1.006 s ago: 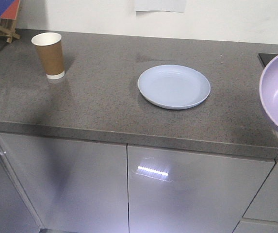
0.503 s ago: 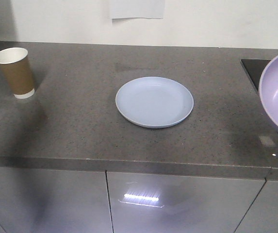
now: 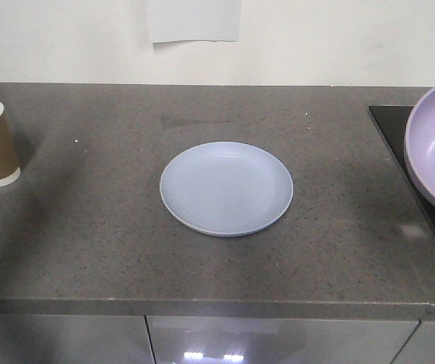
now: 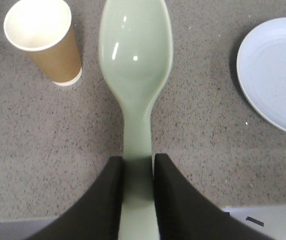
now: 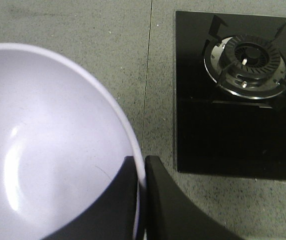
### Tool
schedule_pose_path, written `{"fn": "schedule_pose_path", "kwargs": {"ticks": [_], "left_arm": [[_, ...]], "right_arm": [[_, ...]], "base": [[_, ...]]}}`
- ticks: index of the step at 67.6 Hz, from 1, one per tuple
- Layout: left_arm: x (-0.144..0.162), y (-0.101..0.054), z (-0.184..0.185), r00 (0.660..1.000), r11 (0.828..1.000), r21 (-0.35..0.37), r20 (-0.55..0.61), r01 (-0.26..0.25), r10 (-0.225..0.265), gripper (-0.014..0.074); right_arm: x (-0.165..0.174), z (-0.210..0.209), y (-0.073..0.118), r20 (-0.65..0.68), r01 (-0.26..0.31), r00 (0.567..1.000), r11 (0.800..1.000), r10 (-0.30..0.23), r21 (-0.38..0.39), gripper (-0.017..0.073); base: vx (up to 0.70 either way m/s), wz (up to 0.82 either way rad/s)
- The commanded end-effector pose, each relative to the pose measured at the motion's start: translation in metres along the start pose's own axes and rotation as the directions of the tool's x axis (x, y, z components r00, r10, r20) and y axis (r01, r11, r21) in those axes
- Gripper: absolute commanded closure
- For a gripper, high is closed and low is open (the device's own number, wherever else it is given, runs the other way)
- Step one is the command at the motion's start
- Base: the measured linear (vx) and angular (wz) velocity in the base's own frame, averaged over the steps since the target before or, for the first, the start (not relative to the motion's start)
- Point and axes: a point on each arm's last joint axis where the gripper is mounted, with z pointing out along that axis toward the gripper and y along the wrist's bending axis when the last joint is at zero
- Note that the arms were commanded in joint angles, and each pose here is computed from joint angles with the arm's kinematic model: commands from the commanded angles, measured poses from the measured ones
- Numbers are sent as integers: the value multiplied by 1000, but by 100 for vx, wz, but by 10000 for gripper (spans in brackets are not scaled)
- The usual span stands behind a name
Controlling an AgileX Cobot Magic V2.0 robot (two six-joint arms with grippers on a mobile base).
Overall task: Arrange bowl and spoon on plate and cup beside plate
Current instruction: 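Drive the base to the counter with the pale blue plate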
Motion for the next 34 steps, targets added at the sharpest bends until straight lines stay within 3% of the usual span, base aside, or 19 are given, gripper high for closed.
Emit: {"fn": "schedule_pose_path", "kwargs": {"ticks": [1,34], "left_arm": [[-5,-1,-15,996,1000,17,93,-2,1,600],[-5,-1,-15,996,1000,17,93,-2,1,600]], "right_arm": [[-11,-10,-1,102,7,995,1000,-8,14,566],[-11,-10,-1,102,7,995,1000,-8,14,566]], "base": [[15,-1],[13,2]]}}
